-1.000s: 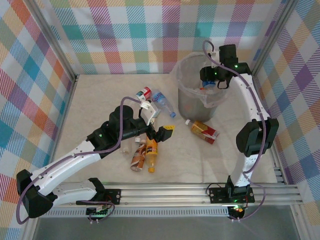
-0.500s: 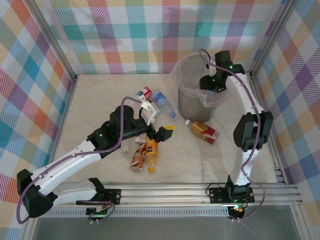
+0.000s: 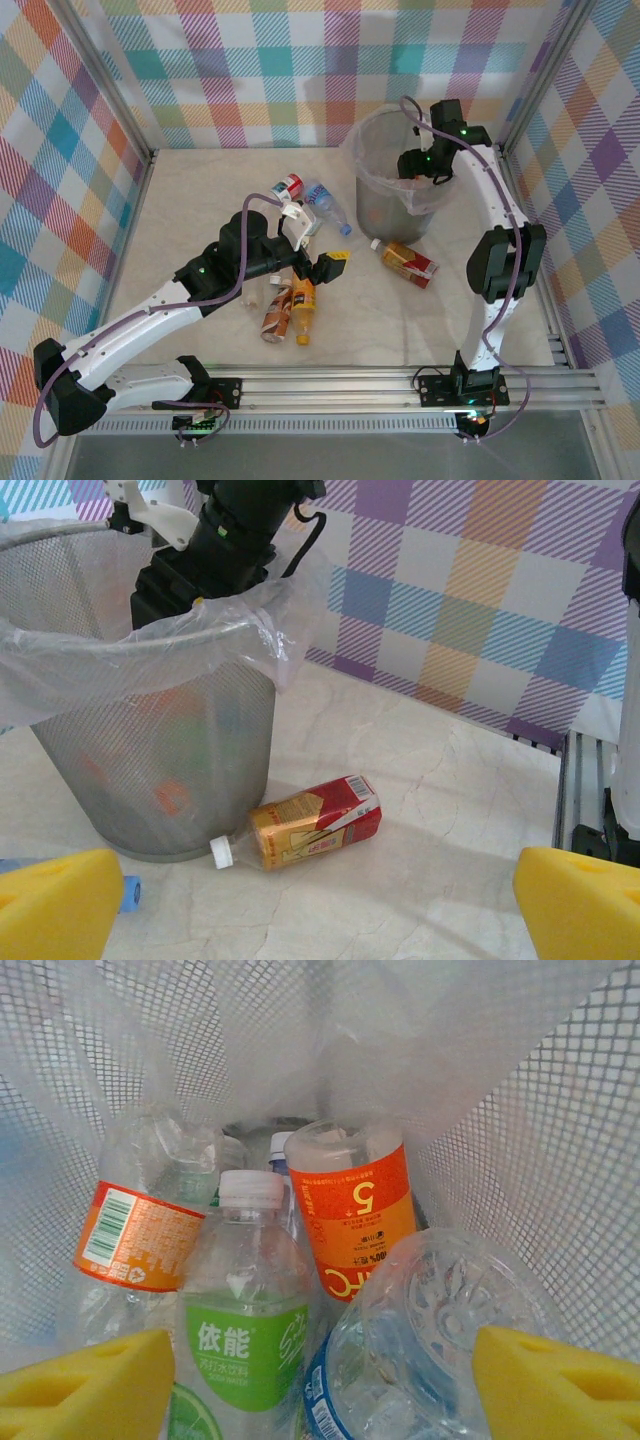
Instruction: Put the plastic bottles in the bin
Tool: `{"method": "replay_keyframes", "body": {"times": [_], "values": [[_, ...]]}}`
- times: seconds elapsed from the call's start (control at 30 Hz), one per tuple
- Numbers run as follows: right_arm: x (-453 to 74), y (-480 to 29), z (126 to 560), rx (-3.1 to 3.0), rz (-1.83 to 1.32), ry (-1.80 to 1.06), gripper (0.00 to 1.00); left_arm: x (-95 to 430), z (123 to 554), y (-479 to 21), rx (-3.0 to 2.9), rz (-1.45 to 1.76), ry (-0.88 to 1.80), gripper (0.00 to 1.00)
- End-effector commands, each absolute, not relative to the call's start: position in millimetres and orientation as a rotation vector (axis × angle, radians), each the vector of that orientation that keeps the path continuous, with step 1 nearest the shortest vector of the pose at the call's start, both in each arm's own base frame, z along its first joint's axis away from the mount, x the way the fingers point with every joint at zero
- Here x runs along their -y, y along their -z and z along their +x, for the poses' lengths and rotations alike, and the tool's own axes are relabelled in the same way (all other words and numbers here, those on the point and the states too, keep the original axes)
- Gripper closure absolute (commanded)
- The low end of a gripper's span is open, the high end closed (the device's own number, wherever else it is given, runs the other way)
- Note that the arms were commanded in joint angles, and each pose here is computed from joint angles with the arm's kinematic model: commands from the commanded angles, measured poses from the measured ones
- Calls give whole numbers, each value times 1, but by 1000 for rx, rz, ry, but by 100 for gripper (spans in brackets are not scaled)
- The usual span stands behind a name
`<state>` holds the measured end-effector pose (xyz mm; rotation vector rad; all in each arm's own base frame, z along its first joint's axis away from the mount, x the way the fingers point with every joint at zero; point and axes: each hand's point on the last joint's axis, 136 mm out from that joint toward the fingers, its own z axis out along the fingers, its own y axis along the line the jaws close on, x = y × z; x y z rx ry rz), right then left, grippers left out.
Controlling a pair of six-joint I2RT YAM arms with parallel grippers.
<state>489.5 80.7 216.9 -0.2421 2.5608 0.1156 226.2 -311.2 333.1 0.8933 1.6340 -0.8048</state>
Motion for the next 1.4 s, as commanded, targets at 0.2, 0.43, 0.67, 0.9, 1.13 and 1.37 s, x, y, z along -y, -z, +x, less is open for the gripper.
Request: {"method": "replay_keyframes", "body": {"times": [0.2,0.43,0.67,0.9,1.13,1.37], "values": [[-98,-305,461,-2349,-238,-241,24,310,226,-338,-1612,905,793,0],[-114,-340,427,-2247,-263,-316,24,308,224,-336,-1610,938,765,0],[-134,-353,384,-2208,-281,-419,24,304,226,-335,-1613,965,712,0],[-146,-328,331,-2249,-237,-546,24,295,226,-329,-1656,977,655,0],[-169,-296,283,-2296,-196,-710,25,270,201,-298,-1830,1072,624,0],[-200,-257,255,-2362,-142,-828,25,229,185,-273,-1981,997,539,0]]}}
